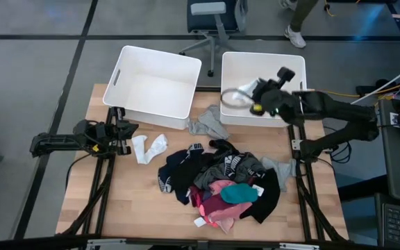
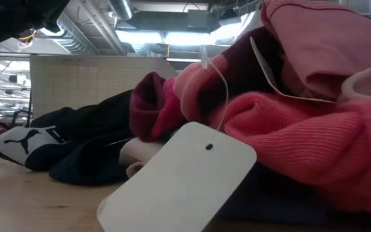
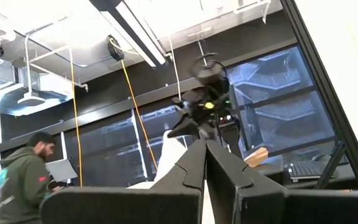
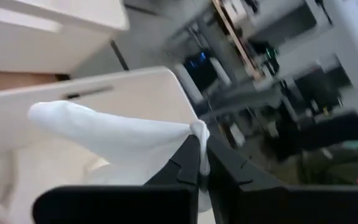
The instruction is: Sort clothes
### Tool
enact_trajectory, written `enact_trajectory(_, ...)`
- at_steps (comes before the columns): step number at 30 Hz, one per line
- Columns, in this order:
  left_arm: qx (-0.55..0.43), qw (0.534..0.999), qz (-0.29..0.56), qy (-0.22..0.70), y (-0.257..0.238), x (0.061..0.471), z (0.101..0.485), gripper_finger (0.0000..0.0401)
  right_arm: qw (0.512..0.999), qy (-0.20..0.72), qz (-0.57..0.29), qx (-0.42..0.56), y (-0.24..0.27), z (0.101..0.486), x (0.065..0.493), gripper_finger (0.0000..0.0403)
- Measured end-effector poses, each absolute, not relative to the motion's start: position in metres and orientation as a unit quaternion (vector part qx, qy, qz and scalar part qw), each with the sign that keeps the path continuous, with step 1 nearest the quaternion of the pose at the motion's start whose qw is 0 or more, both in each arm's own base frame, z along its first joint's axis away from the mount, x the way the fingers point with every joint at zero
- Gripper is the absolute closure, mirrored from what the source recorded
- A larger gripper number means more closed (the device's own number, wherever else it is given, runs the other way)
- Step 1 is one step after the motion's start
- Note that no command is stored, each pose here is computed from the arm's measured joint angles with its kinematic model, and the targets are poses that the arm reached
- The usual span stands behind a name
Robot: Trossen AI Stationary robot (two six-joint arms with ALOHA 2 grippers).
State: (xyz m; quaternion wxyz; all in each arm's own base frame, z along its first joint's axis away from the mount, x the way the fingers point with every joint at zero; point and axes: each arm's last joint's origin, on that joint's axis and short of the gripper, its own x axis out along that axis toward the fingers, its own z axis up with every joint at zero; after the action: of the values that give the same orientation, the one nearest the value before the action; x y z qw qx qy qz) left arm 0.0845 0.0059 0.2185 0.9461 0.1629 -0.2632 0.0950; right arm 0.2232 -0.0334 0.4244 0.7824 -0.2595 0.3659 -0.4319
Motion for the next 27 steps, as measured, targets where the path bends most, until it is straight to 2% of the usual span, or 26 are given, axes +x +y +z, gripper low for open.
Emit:
enact_trajectory(12,0.163,0.946,0.095,-0.263,0.006,0.084,0.218,0.0397,0.814,0.382,-0.429,-0.081,-0.102,0.415,0.212,0.0381)
enact_trajectory(15,0.163,0.946,0.095,-0.264,0.006,0.084,0.219,0.0397,0.817,0.381,-0.429,-0.05,-0.112,0.412,0.213,0.0369)
enact_trajectory(19,0.163,0.946,0.095,-0.264,0.006,0.084,0.219,0.0397,0.812,0.39,-0.431,-0.046,-0.116,0.407,0.217,0.0328)
enact_trajectory(27,0.164,0.946,0.095,-0.264,0.006,0.084,0.219,0.0397,0.828,0.382,-0.41,-0.035,-0.116,0.406,0.223,0.0211)
